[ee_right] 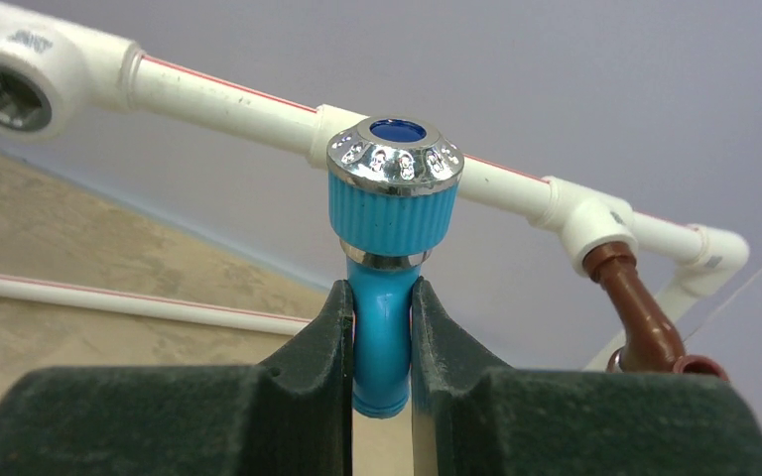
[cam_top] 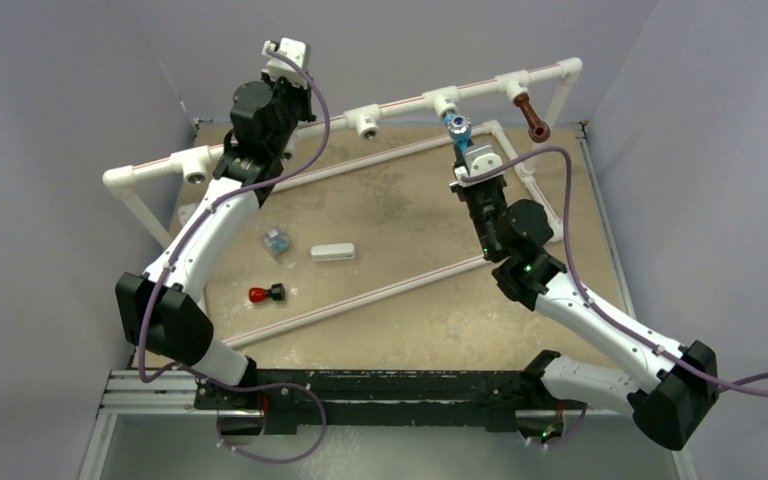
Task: Install the water faucets
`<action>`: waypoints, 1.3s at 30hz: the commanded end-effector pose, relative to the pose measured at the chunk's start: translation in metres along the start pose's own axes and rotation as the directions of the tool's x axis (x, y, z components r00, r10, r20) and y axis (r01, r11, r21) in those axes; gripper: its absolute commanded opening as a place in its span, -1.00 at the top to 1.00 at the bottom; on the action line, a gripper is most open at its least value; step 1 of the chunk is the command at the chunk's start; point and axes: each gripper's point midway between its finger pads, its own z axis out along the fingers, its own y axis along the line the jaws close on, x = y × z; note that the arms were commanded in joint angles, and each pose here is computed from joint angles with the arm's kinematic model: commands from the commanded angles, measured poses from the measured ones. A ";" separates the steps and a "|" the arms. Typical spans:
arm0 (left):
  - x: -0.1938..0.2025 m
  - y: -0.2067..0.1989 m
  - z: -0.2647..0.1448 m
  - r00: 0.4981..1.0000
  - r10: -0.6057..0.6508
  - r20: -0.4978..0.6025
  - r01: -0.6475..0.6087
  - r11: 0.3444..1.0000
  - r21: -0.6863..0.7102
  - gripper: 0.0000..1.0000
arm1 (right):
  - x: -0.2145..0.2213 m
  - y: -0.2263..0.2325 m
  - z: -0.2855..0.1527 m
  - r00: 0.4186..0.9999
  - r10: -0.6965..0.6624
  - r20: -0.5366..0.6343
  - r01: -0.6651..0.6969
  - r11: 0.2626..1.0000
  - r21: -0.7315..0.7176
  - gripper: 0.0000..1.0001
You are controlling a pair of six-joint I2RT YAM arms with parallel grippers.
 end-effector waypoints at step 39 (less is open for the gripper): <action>0.043 -0.007 -0.006 0.992 0.044 -0.116 -0.041 0.999 0.032 1.00 | -0.038 -0.022 -0.014 0.854 -0.475 0.212 0.508 0.849 -0.145 1.00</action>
